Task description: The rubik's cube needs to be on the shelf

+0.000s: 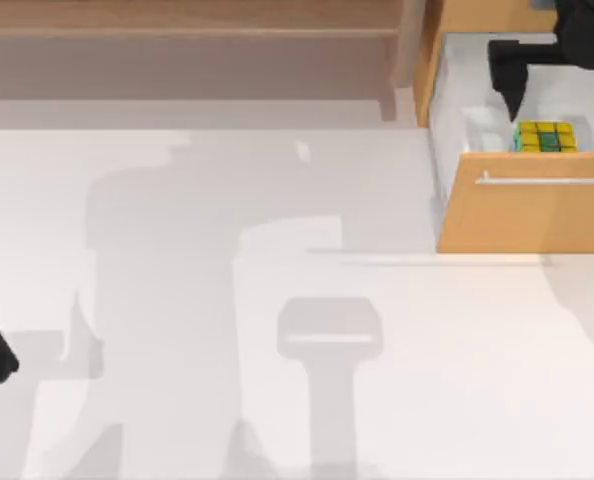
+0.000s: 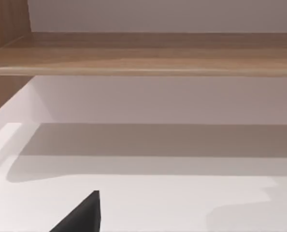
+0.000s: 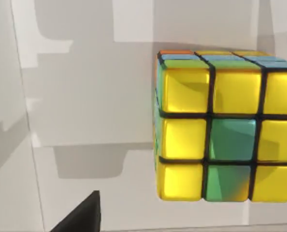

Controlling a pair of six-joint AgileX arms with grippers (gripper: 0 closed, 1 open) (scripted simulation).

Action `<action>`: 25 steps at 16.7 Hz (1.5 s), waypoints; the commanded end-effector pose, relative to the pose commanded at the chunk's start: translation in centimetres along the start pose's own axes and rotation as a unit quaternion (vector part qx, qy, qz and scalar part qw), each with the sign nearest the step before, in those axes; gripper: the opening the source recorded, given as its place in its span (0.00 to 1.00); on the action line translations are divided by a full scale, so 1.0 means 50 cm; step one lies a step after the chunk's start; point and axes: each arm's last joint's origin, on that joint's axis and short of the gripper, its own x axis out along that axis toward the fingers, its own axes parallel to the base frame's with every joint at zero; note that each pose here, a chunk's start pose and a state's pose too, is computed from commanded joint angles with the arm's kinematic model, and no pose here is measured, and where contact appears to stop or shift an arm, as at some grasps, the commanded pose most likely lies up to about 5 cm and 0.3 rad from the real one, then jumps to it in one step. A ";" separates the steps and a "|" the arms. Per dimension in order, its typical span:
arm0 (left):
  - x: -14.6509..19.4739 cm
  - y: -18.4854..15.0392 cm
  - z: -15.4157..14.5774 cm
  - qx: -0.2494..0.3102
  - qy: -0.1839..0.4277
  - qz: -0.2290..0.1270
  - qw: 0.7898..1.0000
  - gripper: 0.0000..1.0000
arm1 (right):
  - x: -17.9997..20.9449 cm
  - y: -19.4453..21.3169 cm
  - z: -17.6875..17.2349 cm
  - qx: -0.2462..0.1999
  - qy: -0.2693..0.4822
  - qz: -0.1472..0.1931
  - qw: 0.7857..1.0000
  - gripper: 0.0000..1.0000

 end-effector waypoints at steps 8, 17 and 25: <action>0.000 0.000 0.000 0.000 0.000 0.000 1.000 1.00 | 0.000 0.005 0.001 0.001 0.001 0.000 1.000 1.00; 0.000 0.000 0.000 0.000 0.000 0.000 1.000 1.00 | 0.034 -0.010 -0.015 0.003 0.007 0.000 1.000 1.00; 0.000 0.000 0.000 0.000 0.000 0.000 1.000 1.00 | 0.122 0.000 0.010 0.005 0.001 0.000 1.000 1.00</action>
